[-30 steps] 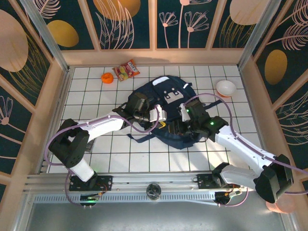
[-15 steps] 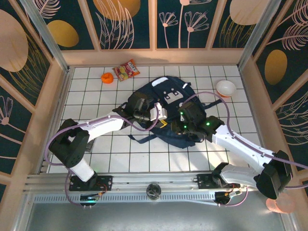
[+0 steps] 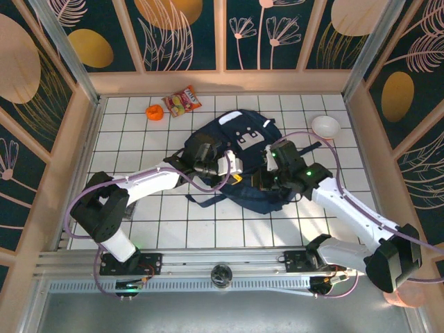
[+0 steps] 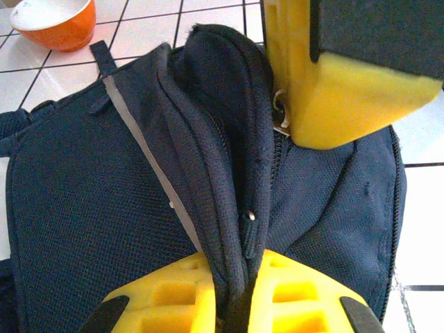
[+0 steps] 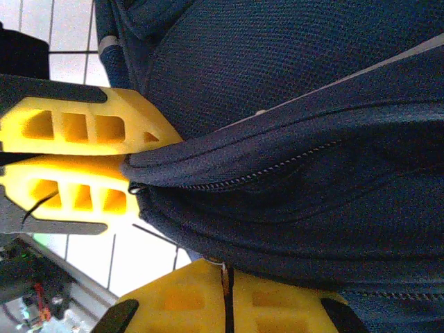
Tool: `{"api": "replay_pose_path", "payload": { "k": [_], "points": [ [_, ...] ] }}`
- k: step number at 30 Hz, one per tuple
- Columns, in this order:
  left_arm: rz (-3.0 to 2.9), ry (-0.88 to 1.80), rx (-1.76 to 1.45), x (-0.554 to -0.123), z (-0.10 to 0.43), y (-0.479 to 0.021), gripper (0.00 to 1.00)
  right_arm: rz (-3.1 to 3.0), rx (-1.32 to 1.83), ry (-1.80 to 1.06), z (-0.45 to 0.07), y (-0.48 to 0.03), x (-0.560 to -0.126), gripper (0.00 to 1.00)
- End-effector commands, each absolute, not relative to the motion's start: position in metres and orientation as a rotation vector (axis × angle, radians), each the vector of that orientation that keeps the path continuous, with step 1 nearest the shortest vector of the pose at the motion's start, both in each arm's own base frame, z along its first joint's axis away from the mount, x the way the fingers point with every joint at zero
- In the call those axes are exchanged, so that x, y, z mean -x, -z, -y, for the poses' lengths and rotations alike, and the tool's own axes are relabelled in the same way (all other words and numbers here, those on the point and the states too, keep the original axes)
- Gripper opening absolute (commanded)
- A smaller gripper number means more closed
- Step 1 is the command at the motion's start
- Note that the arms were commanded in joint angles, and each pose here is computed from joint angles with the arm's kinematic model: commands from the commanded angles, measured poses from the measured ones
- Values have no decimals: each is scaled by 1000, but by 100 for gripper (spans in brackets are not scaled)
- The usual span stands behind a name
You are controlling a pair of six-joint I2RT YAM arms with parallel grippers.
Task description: Pack the student bag
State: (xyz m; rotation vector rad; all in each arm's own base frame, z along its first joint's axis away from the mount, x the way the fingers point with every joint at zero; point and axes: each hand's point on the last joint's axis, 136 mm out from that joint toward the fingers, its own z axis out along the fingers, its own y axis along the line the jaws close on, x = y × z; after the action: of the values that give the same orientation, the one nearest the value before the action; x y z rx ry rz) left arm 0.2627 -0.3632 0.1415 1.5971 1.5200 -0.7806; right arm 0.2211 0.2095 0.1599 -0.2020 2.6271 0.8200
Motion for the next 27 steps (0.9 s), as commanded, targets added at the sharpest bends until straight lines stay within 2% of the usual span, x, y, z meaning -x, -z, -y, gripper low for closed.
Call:
{"api": "replay_pose_path", "payload": {
  "k": [1,4,9,18,22,25,27],
  "points": [
    [-1543,780,-1632,-259,355,-134,3,-2610,223,-903,-210,-166,-217,10],
    [-1525,799,-1630,-257,357,-139,3,-2620,220,-904,-211,-160,-218,11],
    [-1525,791,-1627,-258,356,-140,3,-2648,217,-860,-209,-153,-221,0],
    [-1625,658,-1599,-279,309,-118,2,-2659,132,-781,-158,-156,-221,0],
    [-1666,575,-1600,-289,288,-112,3,-2659,137,-875,-163,-153,-220,0],
    [-1688,536,-1596,-293,279,-109,10,-2571,172,-1059,-191,-166,-220,0],
    [-1670,558,-1592,-291,281,-116,29,-2530,201,-1119,-207,-171,-219,0]
  ]
}}
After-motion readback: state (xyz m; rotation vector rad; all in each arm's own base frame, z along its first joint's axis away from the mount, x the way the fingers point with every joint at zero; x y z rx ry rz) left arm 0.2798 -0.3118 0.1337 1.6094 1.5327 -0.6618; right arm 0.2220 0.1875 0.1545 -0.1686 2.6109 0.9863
